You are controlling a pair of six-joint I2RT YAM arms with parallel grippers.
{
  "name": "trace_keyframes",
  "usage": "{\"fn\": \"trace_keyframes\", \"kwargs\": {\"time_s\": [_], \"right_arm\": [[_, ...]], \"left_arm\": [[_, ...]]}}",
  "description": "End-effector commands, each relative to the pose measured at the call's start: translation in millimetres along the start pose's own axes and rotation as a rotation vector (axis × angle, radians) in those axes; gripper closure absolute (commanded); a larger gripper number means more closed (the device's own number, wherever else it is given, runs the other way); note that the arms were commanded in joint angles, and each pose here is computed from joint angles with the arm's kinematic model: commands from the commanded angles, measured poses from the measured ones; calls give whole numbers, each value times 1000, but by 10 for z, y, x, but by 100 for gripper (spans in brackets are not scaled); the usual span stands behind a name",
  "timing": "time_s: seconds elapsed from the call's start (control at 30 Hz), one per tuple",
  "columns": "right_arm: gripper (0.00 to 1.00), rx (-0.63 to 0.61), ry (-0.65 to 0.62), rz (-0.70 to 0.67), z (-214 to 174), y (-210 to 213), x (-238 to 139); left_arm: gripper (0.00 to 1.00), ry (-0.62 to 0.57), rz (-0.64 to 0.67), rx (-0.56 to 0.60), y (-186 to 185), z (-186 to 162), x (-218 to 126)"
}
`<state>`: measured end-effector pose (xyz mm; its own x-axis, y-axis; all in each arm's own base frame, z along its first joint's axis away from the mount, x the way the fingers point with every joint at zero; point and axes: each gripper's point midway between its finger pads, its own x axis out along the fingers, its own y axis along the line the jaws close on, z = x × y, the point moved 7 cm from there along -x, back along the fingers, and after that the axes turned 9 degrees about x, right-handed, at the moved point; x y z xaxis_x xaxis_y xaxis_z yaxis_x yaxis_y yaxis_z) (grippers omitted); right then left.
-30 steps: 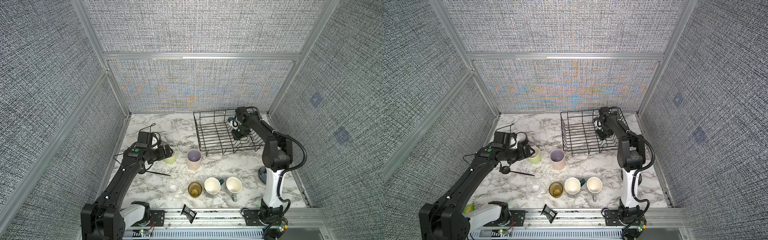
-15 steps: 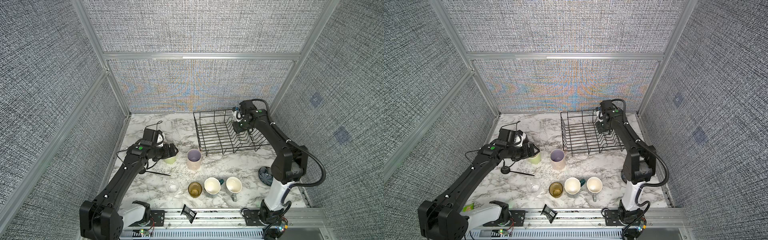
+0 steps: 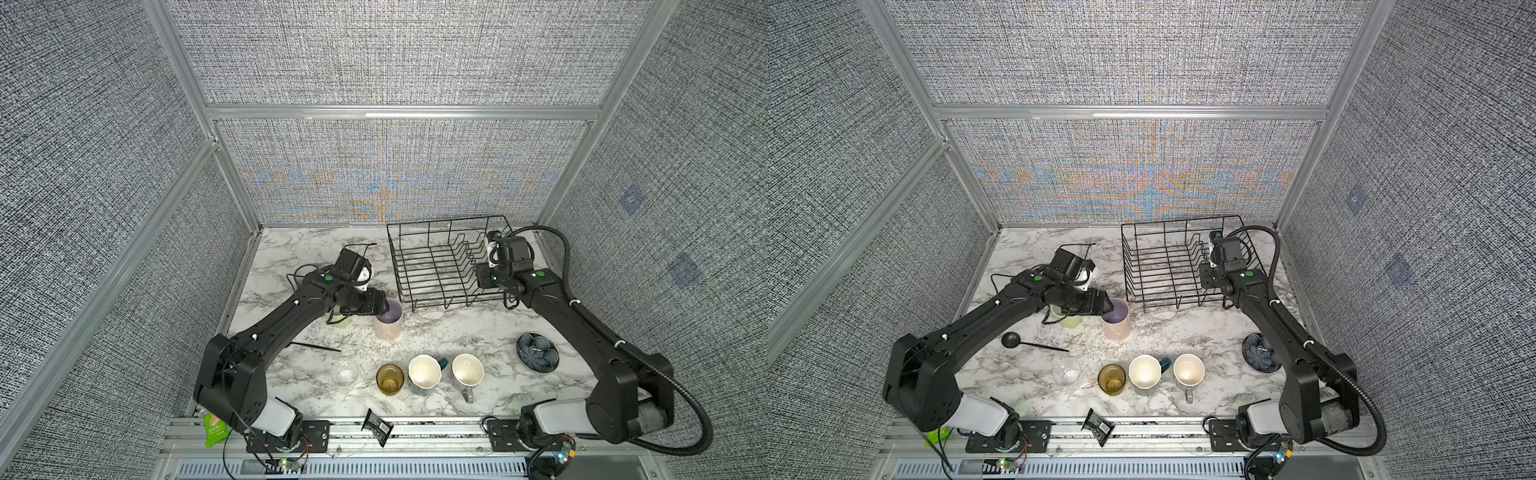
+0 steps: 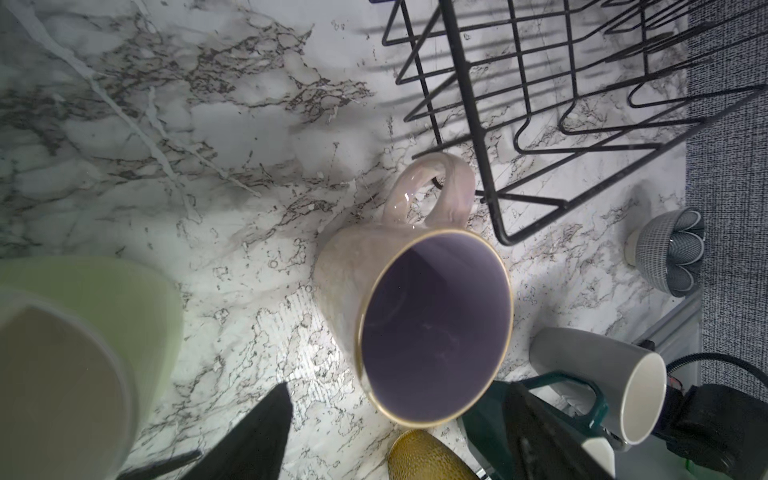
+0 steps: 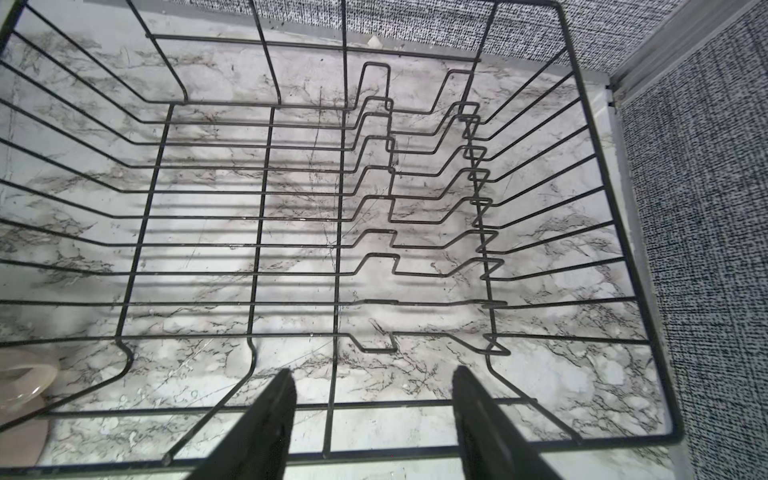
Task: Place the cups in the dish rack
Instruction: 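Lower the left gripper onto the pink mug rim and grasp it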
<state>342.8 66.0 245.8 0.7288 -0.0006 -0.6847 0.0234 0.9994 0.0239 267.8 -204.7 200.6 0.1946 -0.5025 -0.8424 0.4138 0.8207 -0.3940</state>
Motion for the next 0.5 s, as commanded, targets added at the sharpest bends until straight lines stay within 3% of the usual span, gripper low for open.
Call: {"fn": "trace_keyframes", "kwargs": {"time_s": [0.0,0.2,0.47], "right_arm": [[40,30,-56,-16,131,-6,-38],[40,28,-55,-56,128,-48,-47],[39,33,-89,-74,108,-76,-81]], "left_arm": [[22,37,33,11,12,-3,95],[25,77,110,-19,95,-8,287],[45,118,163,-75,183,-57,431]]}}
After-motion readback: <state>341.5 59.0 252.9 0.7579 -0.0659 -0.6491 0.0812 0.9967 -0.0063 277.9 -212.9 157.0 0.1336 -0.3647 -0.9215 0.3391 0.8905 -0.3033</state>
